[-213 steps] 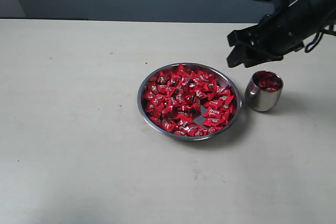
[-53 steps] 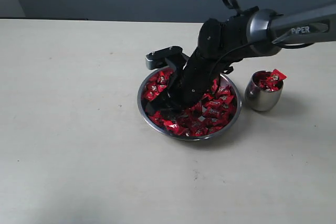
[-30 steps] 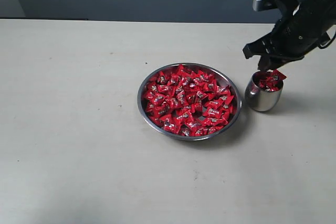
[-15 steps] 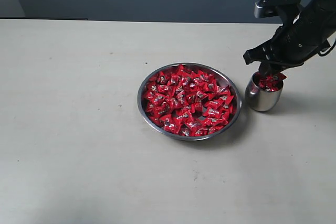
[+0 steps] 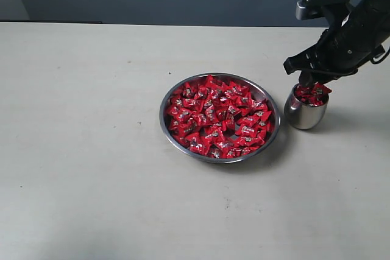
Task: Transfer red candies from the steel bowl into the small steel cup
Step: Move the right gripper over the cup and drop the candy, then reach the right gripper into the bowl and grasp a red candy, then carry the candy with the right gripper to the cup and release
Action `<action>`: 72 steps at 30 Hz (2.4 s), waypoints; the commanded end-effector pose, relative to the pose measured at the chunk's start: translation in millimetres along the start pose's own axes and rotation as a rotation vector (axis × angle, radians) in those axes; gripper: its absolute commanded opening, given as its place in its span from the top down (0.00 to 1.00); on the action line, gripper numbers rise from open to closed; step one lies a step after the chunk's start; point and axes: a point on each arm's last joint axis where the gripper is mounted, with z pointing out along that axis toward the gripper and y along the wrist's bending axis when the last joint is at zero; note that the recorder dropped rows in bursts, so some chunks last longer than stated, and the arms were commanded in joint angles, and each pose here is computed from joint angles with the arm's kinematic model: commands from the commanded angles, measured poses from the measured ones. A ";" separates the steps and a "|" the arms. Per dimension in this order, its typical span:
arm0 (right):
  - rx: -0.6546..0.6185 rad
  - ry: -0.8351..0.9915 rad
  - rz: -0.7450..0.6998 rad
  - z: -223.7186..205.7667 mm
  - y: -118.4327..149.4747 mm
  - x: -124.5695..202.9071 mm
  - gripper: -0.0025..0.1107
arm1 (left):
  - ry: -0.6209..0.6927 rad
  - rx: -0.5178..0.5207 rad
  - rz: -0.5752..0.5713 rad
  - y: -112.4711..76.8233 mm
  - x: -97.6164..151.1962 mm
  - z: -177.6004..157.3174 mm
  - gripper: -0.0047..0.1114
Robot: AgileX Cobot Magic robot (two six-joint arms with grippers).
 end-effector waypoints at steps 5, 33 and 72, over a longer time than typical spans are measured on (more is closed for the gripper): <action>-0.136 -0.087 0.023 -20.9 18.1 -4.8 0.66 | -0.005 -0.004 0.002 0.4 0.2 0.0 0.96; -0.284 0.094 -0.213 74.3 131.4 13.2 0.52 | -0.005 -0.004 0.002 0.4 0.2 0.0 0.96; -0.025 -0.079 -0.277 -17.7 97.3 -2.0 0.98 | -0.007 -0.004 0.001 0.4 0.0 0.0 0.96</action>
